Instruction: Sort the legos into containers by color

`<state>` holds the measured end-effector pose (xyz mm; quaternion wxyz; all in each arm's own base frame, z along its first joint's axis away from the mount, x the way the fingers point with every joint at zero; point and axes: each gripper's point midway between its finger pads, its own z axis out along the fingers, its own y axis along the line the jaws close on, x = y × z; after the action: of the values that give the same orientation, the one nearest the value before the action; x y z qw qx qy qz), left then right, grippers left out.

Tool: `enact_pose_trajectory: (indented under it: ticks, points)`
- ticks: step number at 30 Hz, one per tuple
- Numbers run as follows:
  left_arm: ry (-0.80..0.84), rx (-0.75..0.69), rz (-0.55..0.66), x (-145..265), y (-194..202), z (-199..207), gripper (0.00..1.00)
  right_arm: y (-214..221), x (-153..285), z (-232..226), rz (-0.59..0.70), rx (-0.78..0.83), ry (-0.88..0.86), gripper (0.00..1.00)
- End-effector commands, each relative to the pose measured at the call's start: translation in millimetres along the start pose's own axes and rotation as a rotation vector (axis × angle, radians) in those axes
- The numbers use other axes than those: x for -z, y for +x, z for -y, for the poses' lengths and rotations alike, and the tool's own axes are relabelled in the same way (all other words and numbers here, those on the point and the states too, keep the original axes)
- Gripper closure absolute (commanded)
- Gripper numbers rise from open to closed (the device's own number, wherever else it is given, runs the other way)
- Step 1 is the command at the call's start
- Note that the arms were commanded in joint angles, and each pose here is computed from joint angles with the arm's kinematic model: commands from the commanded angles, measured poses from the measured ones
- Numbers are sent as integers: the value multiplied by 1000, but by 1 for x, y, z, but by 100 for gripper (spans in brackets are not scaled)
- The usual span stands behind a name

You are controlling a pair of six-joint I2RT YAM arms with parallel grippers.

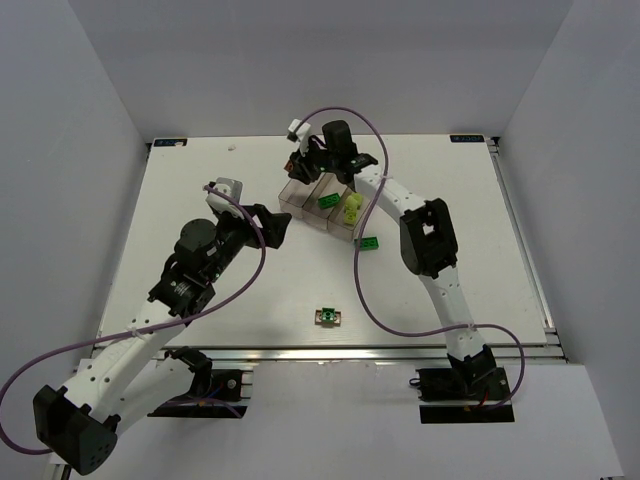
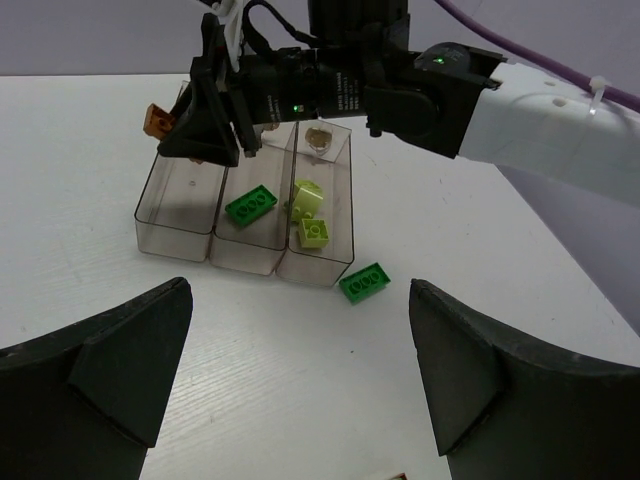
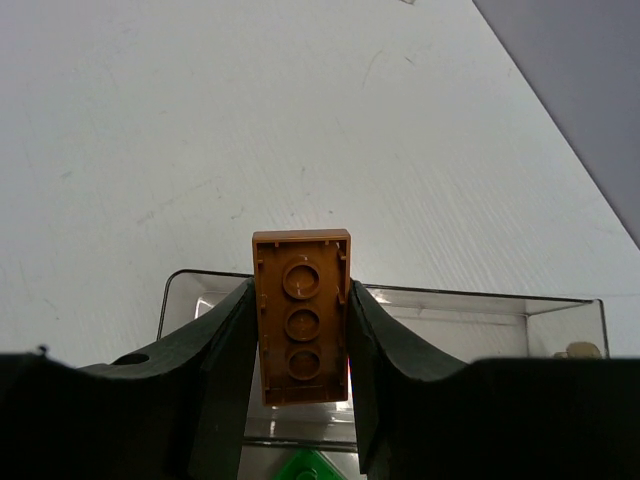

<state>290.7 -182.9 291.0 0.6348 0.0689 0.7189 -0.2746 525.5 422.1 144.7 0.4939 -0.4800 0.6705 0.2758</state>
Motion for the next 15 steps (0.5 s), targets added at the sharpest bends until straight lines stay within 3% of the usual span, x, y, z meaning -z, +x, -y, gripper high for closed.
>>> enact_pose_trajectory:
  ticks: [1, 9, 15]
  points:
    - [6, -11, 25, 3, -7, 0, 2, -17, -6, 9, 42, 64, 36, 87]
    - [16, -12, 44, 7, -12, 2, 2, 2, -15, 8, 7, 56, 40, 57]
    - [-3, -36, 15, 2, -6, -2, 2, -5, -8, -1, 11, 19, 4, 49]
